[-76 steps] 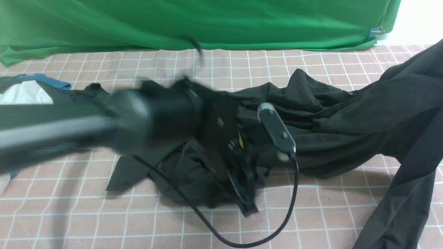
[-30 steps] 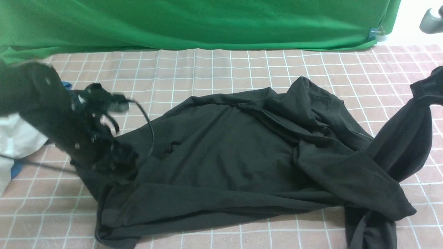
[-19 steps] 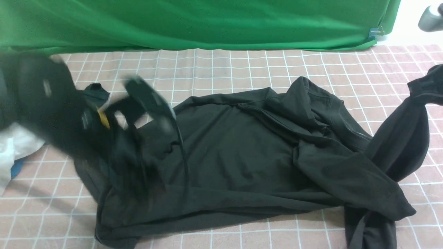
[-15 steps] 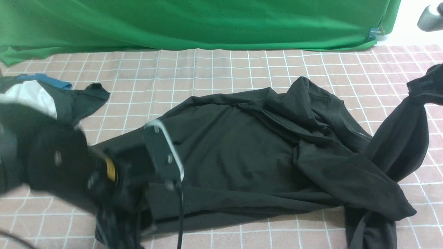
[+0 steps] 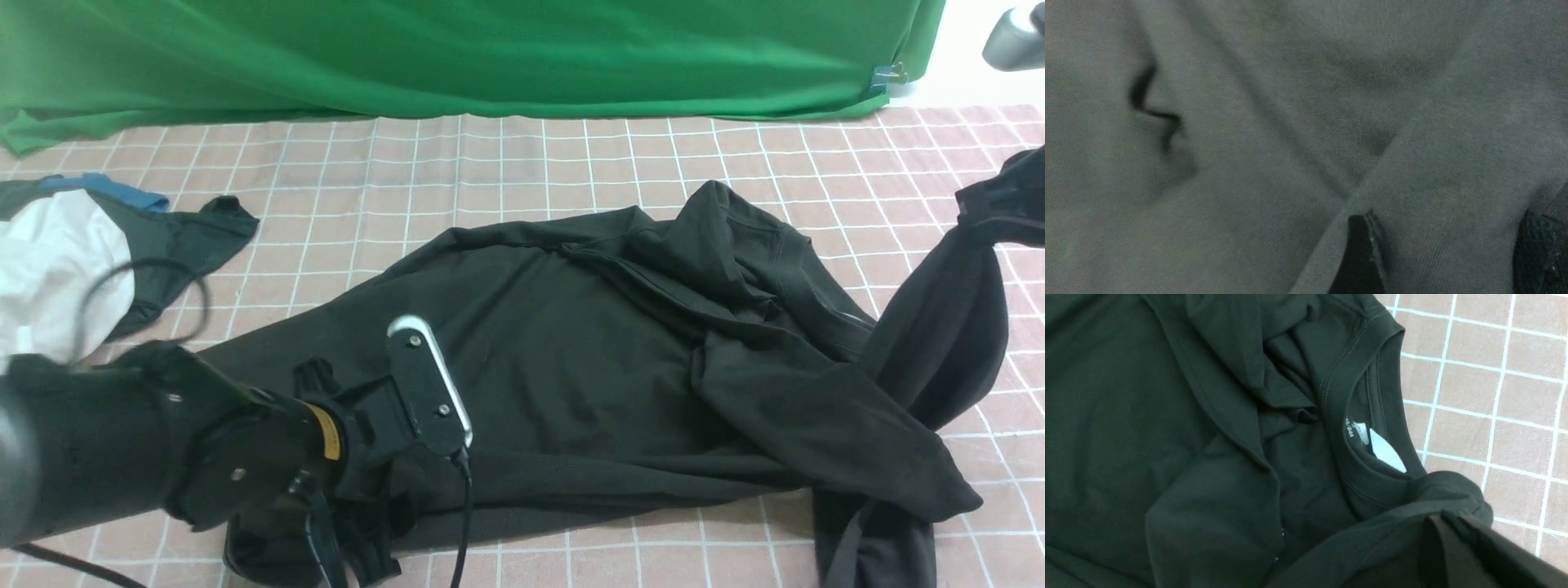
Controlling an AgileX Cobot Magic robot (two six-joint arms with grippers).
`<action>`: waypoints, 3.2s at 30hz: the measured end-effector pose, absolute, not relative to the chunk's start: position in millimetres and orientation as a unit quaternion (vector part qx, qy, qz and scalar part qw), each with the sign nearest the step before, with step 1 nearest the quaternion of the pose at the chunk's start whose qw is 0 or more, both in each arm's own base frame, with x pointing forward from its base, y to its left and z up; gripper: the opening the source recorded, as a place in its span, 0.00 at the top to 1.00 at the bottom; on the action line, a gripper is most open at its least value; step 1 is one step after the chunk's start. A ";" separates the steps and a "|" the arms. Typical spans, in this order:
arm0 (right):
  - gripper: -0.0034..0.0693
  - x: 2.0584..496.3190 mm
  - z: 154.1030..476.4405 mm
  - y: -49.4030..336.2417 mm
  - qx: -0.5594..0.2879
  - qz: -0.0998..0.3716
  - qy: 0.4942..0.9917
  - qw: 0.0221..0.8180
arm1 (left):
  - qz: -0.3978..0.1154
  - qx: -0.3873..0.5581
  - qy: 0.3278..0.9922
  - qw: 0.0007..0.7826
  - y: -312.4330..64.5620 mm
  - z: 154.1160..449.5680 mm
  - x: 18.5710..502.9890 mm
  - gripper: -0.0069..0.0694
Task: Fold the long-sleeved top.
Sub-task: Spread the long sleeves with your arms and place them on the tabletop
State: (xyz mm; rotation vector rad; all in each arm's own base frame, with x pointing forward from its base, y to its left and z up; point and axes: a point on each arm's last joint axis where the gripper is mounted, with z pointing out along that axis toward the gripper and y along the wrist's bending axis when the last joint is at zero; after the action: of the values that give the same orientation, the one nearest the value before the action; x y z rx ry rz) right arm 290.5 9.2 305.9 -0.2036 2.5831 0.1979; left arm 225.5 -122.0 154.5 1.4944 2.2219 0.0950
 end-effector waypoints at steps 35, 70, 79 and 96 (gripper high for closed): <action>0.91 292.1 306.5 9.2 -0.073 0.074 0.955 0.276 | -0.111 0.446 0.864 0.207 -134.5 277.9 198.4 0.85; 0.91 290.1 304.4 11.3 -0.075 0.086 0.959 0.260 | -0.065 0.487 0.868 0.074 -174.1 245.9 132.1 0.57; 0.91 289.4 304.0 11.5 -0.075 0.088 0.960 0.256 | -0.040 0.223 0.960 0.162 -71.1 244.4 225.0 0.63; 0.91 290.2 304.8 12.8 -0.084 0.093 0.957 0.262 | 0.029 0.107 0.986 0.125 43.0 178.8 272.8 0.28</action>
State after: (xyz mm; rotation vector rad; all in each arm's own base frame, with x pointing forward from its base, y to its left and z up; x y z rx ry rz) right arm 290.2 12.8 304.8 -0.2274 2.5899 0.2508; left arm 272.8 43.0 178.8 0.3127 2.8737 0.0849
